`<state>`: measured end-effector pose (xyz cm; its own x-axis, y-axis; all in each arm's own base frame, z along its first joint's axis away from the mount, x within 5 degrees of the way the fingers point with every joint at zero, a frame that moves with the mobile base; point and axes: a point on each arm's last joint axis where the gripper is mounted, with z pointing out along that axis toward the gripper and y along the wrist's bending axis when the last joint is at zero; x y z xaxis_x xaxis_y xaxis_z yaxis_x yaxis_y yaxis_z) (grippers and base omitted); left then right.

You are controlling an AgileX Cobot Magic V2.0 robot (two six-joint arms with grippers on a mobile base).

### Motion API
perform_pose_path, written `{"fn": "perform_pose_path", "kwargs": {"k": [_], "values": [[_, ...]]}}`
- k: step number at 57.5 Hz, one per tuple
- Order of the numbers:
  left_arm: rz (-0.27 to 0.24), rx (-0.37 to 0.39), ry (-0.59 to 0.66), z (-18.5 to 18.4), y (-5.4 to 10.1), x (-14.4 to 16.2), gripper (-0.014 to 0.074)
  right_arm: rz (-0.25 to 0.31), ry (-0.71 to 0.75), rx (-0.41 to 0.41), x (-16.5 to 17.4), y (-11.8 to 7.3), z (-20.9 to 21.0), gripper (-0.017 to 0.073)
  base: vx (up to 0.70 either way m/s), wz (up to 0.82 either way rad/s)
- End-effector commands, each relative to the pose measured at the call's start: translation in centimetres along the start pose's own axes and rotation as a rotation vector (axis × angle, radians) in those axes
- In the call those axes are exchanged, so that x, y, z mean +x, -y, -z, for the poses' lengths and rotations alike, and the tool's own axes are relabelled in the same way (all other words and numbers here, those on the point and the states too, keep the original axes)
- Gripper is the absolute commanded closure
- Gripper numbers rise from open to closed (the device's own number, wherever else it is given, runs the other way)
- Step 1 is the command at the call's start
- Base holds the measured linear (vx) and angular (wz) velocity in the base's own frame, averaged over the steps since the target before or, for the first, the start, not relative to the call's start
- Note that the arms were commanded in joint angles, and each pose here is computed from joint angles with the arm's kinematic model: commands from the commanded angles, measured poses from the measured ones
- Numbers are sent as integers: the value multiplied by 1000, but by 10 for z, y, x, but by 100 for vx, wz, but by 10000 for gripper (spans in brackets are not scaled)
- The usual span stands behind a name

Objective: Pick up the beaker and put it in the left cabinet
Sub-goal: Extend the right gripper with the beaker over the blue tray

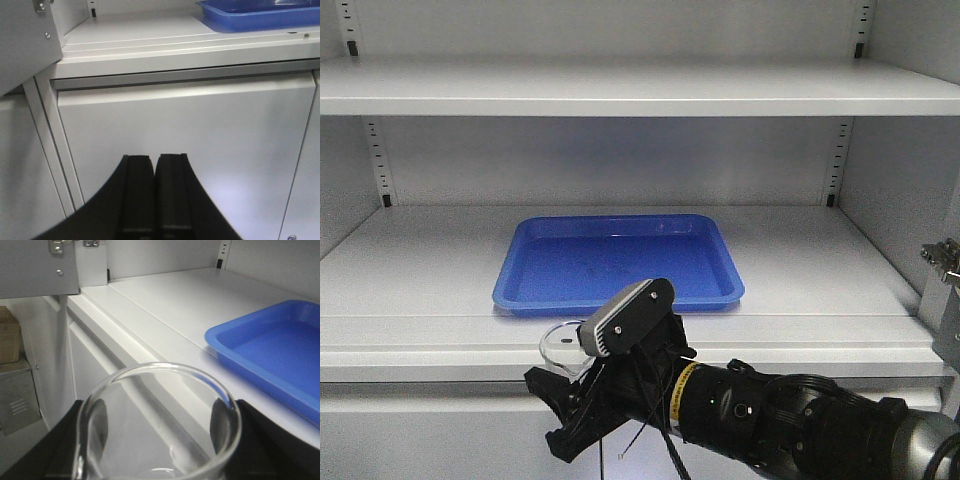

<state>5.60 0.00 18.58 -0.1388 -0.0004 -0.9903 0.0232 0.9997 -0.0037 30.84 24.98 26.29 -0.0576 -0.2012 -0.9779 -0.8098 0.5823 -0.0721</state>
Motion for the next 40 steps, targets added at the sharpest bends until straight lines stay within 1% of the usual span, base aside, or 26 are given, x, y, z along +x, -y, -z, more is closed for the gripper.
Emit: {"fn": "perform_pose_path", "kwargs": {"k": [1,40], "values": [[9,18,106,3,1,-11,590,6,139,-15,-33,0,11,540,11,-6],[9,18,106,3,1,-11,590,6,138,-15,-33,0,11,540,7,-4]]}}
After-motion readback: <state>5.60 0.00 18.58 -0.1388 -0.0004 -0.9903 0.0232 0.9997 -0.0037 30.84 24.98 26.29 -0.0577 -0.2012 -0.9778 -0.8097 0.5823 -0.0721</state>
